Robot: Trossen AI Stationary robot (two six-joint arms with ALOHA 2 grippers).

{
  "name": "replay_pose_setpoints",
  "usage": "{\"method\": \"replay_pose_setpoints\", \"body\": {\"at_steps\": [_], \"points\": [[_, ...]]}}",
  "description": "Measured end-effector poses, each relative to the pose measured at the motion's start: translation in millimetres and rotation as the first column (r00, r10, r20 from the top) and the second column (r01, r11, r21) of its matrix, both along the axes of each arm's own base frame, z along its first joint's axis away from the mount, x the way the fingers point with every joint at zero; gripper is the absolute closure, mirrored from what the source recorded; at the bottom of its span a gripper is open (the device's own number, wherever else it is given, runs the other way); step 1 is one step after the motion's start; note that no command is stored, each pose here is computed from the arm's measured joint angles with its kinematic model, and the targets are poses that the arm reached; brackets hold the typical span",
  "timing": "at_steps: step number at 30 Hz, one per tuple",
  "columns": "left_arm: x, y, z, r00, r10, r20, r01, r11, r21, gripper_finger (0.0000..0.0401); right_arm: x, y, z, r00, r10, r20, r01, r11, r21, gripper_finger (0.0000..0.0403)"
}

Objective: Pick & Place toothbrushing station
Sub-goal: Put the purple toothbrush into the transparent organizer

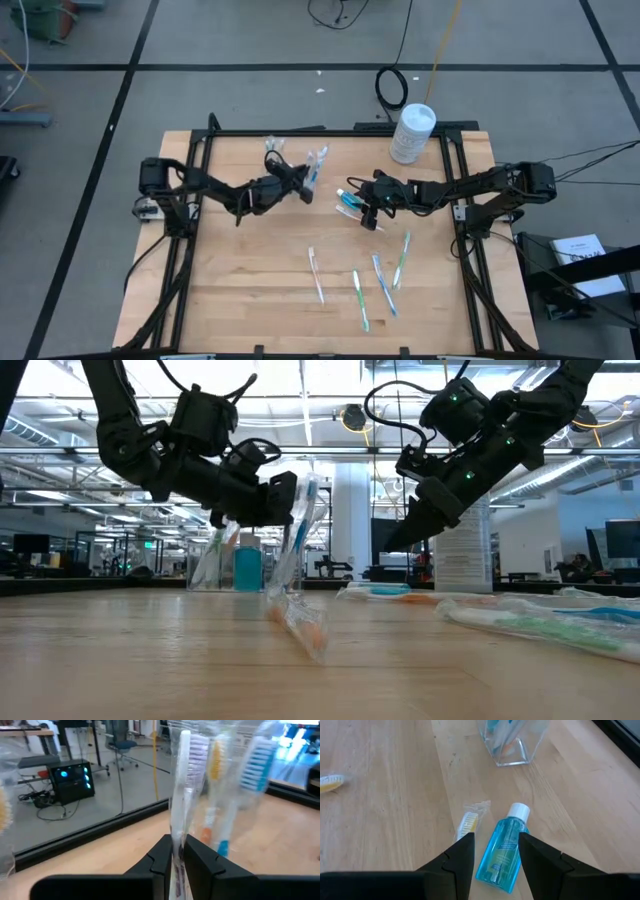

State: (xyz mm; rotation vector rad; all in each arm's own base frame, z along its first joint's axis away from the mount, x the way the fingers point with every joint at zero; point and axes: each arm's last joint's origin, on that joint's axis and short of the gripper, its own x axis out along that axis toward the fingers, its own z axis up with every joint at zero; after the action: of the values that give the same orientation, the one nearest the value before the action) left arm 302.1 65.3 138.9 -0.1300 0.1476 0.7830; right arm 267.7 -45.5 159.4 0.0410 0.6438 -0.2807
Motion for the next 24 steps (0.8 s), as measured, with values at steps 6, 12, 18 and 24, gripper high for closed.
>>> {"method": "replay_pose_setpoints", "body": {"at_steps": [6, 12, 18, 24], "points": [[-4.0, -8.3, 18.9, 0.999, -0.047, -0.017, 0.047, 0.998, 0.039, 0.0354, 0.7, -0.1, 1.0, 1.000, -0.003, 0.014, 0.003, 1.000, 0.001, 0.0259], [-11.2, -10.6, 30.5, 0.993, -0.082, -0.081, 0.085, 0.996, 0.036, 0.0354, 3.7, -0.6, 5.4, 0.997, -0.021, 0.075, 0.020, 1.000, 0.017, 0.0259], [-12.5, -6.8, 30.3, 0.986, -0.148, -0.079, 0.147, 0.989, -0.011, 0.0335, 4.5, -0.6, 6.5, 0.994, -0.049, 0.099, 0.043, 0.998, 0.054, 0.0259], [-13.1, -3.1, 28.7, 0.983, -0.160, -0.091, 0.159, 0.987, -0.020, 0.0259, 4.5, -0.6, 6.5, 0.994, -0.051, 0.100, 0.046, 0.997, 0.058, 0.0259]]}}
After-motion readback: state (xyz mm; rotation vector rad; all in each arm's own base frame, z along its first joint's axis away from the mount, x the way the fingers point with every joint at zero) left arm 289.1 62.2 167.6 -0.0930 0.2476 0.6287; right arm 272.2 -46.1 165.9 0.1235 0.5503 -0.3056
